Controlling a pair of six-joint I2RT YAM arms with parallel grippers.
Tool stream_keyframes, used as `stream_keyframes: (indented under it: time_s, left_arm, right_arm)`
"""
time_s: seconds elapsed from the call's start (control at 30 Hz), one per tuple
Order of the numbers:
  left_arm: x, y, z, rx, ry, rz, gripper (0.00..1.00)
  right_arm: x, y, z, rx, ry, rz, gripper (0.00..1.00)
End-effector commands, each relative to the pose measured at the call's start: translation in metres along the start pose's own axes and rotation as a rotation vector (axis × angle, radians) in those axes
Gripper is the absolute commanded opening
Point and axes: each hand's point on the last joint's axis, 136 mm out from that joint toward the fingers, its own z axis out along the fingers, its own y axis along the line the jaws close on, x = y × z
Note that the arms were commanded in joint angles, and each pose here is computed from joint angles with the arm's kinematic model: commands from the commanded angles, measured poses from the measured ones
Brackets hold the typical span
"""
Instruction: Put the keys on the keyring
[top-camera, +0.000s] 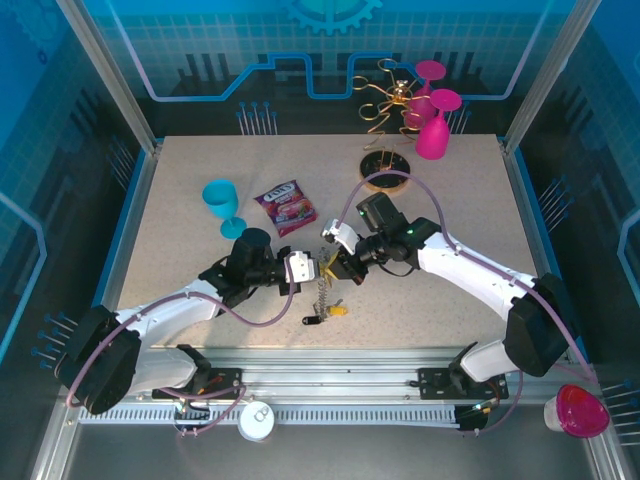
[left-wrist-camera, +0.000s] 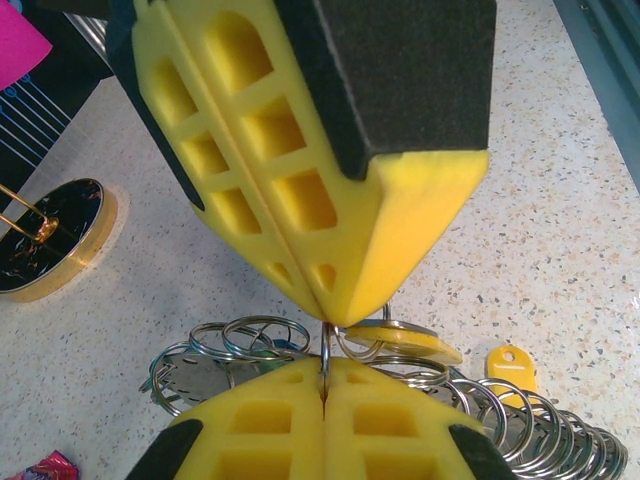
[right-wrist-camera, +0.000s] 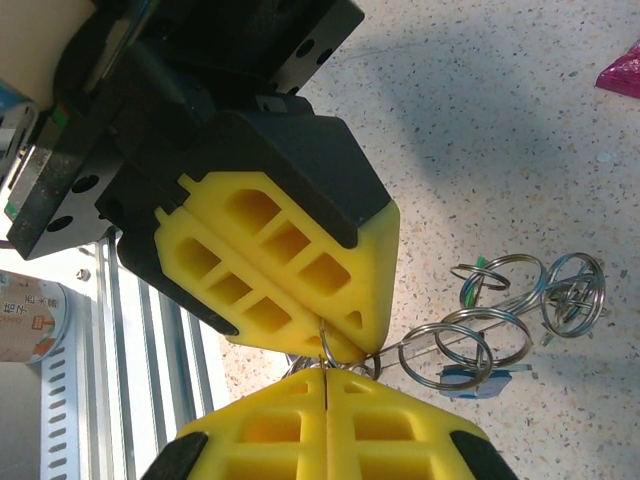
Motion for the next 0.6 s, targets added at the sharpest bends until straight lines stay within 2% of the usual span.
stream_keyframes:
  time_s: [0.0, 0.57]
  left_arm:
    - [-0.0044, -0.0120, -0.0013, 0.045, -0.032, 0.035, 0.00]
    - [0.0005, -0.0149, -0.0004, 0.052, -0.004, 0.062, 0.00]
  right_arm:
    - [-0.0131, -0.0039, 0.0003, 0.027, -0.032, -0.018, 0.00]
    - [-0.0174, -0.0072, -0.0038, 0.060, -0.059, -0.023, 0.00]
